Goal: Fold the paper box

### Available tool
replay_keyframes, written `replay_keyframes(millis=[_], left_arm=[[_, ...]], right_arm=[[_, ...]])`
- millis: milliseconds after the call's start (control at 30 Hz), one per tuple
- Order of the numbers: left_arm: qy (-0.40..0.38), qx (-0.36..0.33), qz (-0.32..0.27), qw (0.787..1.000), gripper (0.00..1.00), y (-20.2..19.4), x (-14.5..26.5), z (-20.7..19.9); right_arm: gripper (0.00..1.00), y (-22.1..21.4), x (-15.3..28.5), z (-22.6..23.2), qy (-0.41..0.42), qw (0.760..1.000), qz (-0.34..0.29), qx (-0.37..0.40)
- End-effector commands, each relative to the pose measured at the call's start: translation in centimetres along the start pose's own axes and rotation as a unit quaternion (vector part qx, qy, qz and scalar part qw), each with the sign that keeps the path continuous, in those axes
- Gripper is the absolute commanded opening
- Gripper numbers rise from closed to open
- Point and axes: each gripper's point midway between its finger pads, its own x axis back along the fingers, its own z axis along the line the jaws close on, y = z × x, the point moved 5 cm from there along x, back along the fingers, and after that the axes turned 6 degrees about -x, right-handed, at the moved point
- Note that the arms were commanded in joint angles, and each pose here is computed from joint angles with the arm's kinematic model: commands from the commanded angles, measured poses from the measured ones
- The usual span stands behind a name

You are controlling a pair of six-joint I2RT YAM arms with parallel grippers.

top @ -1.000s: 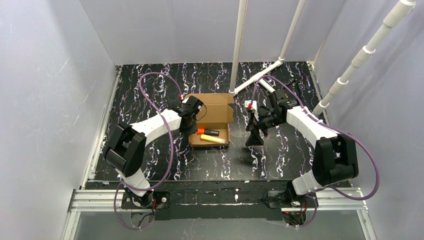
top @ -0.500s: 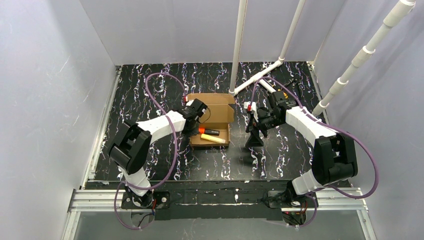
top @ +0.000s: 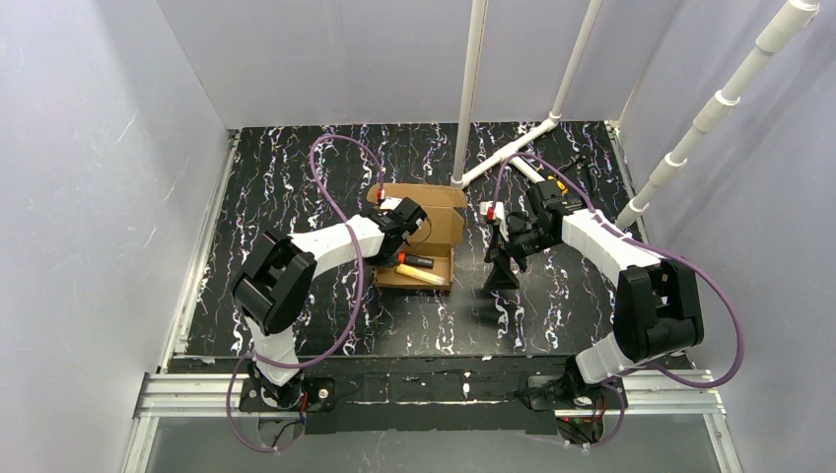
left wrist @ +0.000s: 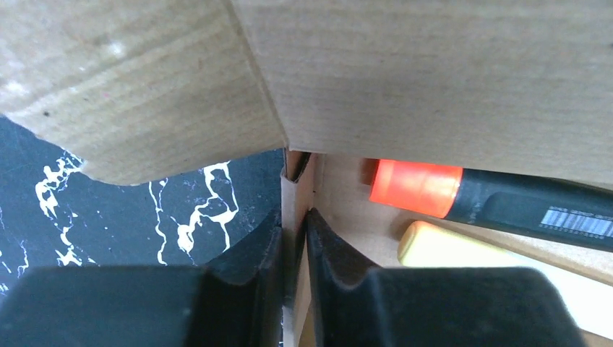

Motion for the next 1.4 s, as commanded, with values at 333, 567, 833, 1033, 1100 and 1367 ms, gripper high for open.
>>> replay_keyframes(millis=[333,567,833,1033,1100,1367], left_arm=[[-0.034,0.041,-0.015,0.998,0.28,0.7,3.8,1.6],[-0.035,0.047,-0.018,0.998,0.36,0.8,4.5,2.3],[-0.040,0.040,-0.003,0.998,0.35,0.9,2.4,2.1],[-0.037,0.028,0.015,0.999,0.29,0.9,0.7,1.4],[-0.038,0.026,0.020,0.999,0.25,0.7,0.3,1.2],[-0.051,0.032,0.018,0.998,0.20,0.4,0.5,1.1]], right_arm=[[0.98,-0.4,-0.4,-0.1,0.005,1.000,0.005,-0.002],[0.98,-0.4,-0.4,-0.1,0.004,1.000,0.006,-0.001],[0.98,-0.4,-0.4,-0.1,0.005,1.000,0.007,-0.001],[0.98,-0.5,-0.4,-0.1,0.005,1.000,0.009,-0.001],[0.98,-0.6,-0.4,-0.1,0.005,1.000,0.010,-0.003],[0.98,-0.9,-0.3,0.1,0.012,1.000,0.018,0.005]])
